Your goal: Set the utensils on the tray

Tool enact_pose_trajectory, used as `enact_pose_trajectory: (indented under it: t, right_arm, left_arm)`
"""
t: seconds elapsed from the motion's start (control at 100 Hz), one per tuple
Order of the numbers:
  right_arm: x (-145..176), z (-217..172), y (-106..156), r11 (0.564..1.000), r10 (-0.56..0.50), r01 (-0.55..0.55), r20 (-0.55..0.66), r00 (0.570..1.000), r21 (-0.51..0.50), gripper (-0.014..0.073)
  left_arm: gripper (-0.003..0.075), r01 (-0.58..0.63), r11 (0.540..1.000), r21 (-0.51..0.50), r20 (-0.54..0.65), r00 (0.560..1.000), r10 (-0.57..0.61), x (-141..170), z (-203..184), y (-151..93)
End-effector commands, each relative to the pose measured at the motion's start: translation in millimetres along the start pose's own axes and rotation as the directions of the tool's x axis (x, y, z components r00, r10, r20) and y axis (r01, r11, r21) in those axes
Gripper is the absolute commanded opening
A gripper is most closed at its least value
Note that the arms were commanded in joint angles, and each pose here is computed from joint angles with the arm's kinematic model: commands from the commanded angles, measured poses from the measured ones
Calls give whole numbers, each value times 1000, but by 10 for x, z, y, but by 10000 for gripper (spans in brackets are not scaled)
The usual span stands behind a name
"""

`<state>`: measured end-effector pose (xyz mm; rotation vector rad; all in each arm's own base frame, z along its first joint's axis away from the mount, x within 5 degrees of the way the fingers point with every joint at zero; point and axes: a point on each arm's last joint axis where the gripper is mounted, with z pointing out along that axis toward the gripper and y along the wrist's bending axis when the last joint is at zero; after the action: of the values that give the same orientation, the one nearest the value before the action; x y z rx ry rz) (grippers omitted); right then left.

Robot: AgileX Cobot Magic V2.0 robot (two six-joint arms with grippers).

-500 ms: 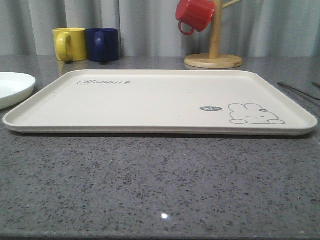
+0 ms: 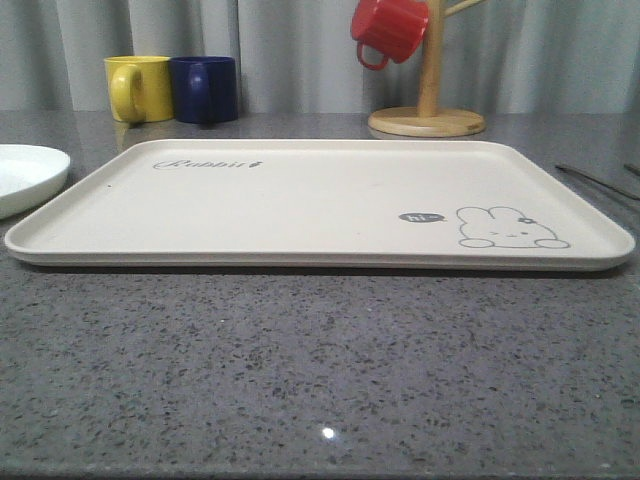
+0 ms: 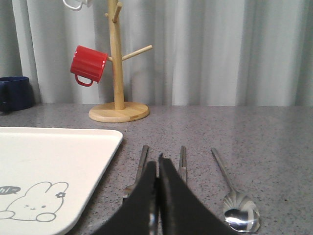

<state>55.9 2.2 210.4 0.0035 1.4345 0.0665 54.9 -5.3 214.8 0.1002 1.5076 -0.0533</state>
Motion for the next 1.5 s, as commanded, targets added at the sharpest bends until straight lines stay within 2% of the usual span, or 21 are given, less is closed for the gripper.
enact_pose_trajectory:
  t: [0.0, 0.09, 0.22, 0.38, 0.5, 0.65, 0.84, 1.06, 1.16, 1.37, 1.42, 1.49]
  right_arm:
    - [-151, -22, 5, 1000, -13, 14, 120, 993, 0, -68]
    - [-151, -22, 5, 1000, -13, 14, 120, 993, 0, -68]
    - [-151, -22, 5, 1000, -13, 14, 120, 993, 0, -68]
    - [-151, -22, 5, 1000, -13, 14, 120, 993, 0, -68]
    - [-151, -22, 5, 1000, -13, 14, 120, 993, 0, -68]
    - [-151, -22, 5, 1000, -13, 14, 120, 993, 0, -68]
    - [-151, -22, 5, 1000, -13, 14, 120, 993, 0, -68]
    - [-151, -22, 5, 1000, -13, 14, 120, 993, 0, -68]
    - [-151, -22, 5, 1000, -13, 14, 120, 993, 0, -68]
    - [-151, -22, 5, 1000, -13, 14, 120, 993, 0, -68]
    - [-151, -22, 5, 1000, -13, 14, 120, 993, 0, -68]
    - [-151, -22, 5, 1000, -13, 14, 120, 993, 0, -68]
  left_arm:
    - [-18, 22, 1000, 1, 132, 991, -22, -311, -63, 8]
    - [-18, 25, 1000, -3, 117, 993, -25, -566, -75, 21]
    - [-18, 27, 1000, -12, 27, 999, -26, -983, -40, 44]
    - [-18, 19, 999, -26, -153, 988, -23, -1447, 165, 73]
    - [-18, 7, 999, -33, -326, 945, -17, -1666, 426, 90]
    - [-18, -2, 999, -34, -470, 883, -14, -1710, 782, 96]
    - [-18, -6, 1000, -30, -561, 827, -12, -1597, 1131, 91]
    - [-11, -8, 1000, -27, -620, 785, -11, -1466, 1301, 87]
    - [70, -8, 1000, -27, -629, 777, -10, -1444, 1329, 86]
    - [417, -9, 1000, -27, -631, 776, -10, -1442, 1327, 86]
    - [450, -9, 1000, -27, -631, 776, -10, -1442, 1327, 86]
    - [450, -8, 1000, -27, -622, 783, -10, -1450, 1333, 86]
